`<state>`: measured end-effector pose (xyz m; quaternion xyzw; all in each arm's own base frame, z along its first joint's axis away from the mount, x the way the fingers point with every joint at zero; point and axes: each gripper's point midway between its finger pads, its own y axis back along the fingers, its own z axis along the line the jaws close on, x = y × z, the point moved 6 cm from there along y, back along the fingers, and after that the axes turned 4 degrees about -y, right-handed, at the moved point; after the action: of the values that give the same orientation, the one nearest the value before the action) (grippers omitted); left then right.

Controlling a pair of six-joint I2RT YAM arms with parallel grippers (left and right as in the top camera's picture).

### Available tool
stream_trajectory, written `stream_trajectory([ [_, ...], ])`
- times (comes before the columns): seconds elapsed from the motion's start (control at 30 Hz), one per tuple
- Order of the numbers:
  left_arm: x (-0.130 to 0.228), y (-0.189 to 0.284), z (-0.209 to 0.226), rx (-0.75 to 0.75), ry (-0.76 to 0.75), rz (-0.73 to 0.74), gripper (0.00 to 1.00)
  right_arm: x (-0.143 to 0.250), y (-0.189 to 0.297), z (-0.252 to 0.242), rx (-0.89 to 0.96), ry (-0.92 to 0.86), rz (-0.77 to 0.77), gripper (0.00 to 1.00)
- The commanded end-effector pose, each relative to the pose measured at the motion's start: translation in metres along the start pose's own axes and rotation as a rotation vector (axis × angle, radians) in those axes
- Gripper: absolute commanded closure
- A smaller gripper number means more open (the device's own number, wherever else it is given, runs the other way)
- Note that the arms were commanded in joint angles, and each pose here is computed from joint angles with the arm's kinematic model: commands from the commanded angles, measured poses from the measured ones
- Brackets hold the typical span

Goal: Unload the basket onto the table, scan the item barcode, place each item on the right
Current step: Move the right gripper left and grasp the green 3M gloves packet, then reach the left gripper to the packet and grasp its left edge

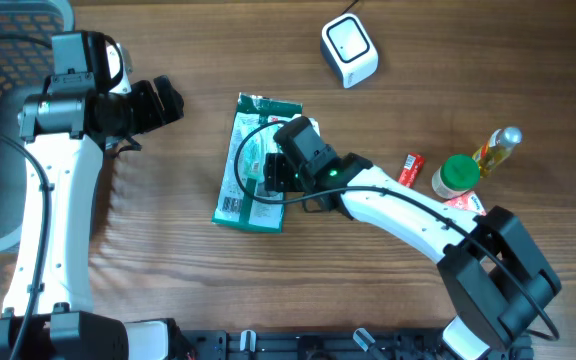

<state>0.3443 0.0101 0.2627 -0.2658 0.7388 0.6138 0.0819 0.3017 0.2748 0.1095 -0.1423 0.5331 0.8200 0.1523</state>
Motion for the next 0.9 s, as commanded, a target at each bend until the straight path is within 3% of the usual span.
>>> stream_trajectory([
  [0.0,-0.005,0.003,0.002,-0.001,-0.001,-0.023,0.0,0.001,-0.007,-0.011,0.041,-0.008,0.009,0.27],
  [0.33,0.001,0.0,-0.009,0.092,-0.001,0.025,0.0,-0.008,-0.005,-0.04,0.067,-0.1,0.074,0.31],
  [0.47,0.013,-0.014,-0.013,0.1,-0.009,0.081,0.21,-0.009,-0.005,-0.045,0.073,-0.113,0.082,0.31],
  [0.53,0.022,-0.023,-0.014,0.096,-0.013,0.119,0.39,-0.008,-0.004,-0.046,0.084,-0.113,0.088,0.31],
  [0.57,0.027,-0.028,-0.015,0.094,-0.011,0.14,0.42,-0.007,-0.004,-0.047,0.087,-0.113,0.09,0.31],
  [0.87,0.073,-0.081,-0.032,0.102,-0.079,0.273,0.44,-0.006,-0.004,-0.048,0.093,-0.114,0.094,0.3],
])
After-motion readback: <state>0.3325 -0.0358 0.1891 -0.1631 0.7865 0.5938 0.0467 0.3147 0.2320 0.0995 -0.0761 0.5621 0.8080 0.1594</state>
